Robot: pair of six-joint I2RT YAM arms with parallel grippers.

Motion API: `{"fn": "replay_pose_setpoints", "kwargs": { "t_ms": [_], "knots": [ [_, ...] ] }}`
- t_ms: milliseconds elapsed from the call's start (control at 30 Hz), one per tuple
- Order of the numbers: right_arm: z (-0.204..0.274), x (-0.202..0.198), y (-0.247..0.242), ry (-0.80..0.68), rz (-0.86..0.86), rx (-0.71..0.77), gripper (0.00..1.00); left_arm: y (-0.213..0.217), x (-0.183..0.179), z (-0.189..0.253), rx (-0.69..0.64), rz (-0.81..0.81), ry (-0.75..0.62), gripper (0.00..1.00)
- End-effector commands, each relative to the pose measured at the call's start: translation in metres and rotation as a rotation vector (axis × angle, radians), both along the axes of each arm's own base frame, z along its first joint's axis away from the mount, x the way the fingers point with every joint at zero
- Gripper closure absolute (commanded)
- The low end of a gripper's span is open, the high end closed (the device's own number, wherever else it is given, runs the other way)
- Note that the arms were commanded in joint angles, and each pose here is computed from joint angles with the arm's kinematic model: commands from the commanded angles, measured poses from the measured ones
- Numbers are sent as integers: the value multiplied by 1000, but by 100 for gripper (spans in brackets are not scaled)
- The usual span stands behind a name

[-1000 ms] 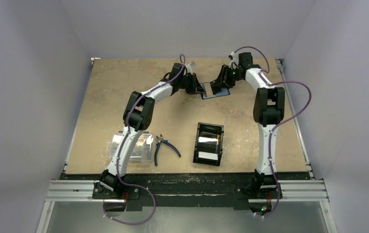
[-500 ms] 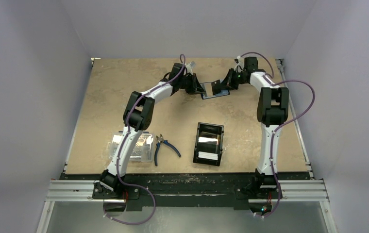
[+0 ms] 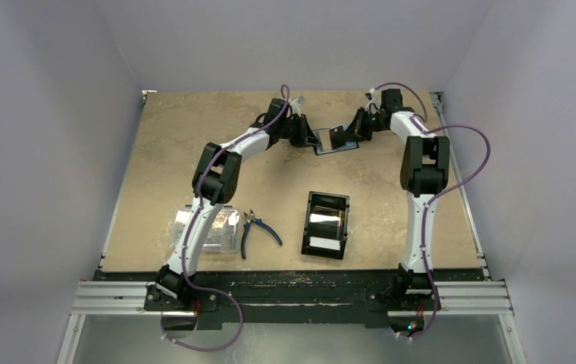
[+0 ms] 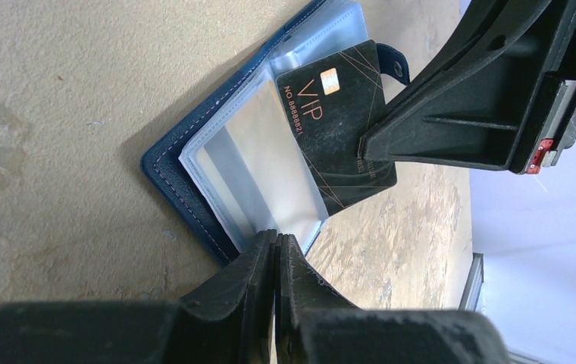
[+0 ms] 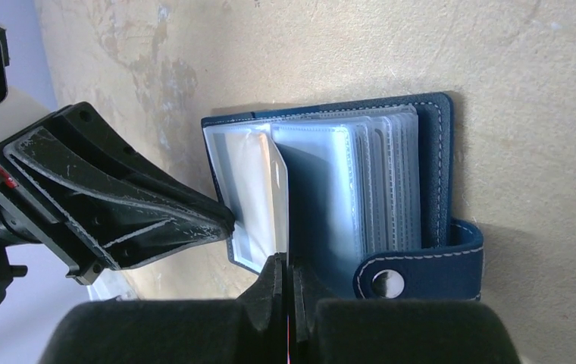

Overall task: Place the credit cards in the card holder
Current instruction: Insert the credit card into the card holder.

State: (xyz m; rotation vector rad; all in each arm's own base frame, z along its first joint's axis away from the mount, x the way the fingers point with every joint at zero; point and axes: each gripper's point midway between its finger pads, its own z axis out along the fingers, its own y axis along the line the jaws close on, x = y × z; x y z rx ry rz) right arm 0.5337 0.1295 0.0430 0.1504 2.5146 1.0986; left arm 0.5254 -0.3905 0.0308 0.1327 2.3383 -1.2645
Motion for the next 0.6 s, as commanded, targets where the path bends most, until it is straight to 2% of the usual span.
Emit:
{"fn": "replay_pose_setpoints", "kwargs": {
  "t_ms": [0, 567],
  "knots": [
    [-15, -9, 0, 57, 39, -28, 100, 28, -20, -81, 166, 33, 150, 94],
    [-39, -18, 13, 116, 129, 59, 100, 29, -20, -83, 171, 32, 148, 94]
  ]
}}
